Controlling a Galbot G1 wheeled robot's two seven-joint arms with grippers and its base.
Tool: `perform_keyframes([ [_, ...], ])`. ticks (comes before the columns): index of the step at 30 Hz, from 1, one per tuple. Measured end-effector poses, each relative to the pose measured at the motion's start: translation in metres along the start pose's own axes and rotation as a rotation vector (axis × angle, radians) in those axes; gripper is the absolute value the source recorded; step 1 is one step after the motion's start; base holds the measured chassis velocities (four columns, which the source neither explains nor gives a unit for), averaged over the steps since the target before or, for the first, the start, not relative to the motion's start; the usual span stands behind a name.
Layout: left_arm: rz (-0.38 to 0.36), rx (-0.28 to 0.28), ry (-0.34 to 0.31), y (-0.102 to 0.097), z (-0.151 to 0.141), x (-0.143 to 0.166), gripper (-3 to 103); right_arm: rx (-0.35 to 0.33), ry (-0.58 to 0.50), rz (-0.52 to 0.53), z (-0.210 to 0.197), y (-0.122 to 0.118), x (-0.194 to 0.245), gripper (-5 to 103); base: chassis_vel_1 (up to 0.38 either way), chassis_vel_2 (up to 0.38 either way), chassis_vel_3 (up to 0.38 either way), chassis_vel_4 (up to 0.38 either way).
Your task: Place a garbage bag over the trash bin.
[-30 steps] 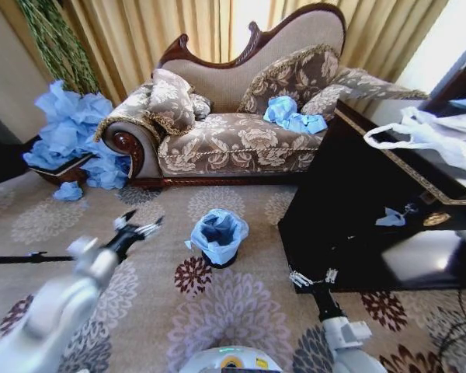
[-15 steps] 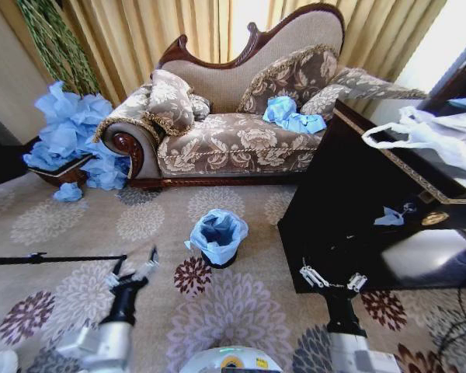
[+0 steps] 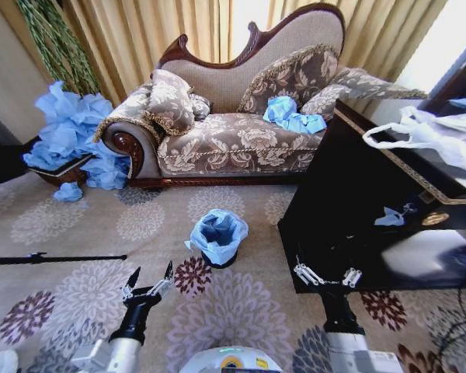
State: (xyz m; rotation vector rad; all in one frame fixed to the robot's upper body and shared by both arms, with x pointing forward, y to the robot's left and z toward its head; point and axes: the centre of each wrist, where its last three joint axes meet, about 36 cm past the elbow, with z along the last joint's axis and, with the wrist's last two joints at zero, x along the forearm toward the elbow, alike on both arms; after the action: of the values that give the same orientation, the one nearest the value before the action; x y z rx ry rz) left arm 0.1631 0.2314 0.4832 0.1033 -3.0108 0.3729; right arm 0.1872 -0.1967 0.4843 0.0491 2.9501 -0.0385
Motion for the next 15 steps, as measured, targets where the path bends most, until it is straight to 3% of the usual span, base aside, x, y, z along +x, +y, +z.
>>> perform_keyframes([
  [15,0.000,0.003,0.001,0.0003,0.0005,-0.0010,100,-0.002,0.003,-0.001,0.0012,-0.0002,-0.0001,100,0.000,0.000,0.000,0.000],
])
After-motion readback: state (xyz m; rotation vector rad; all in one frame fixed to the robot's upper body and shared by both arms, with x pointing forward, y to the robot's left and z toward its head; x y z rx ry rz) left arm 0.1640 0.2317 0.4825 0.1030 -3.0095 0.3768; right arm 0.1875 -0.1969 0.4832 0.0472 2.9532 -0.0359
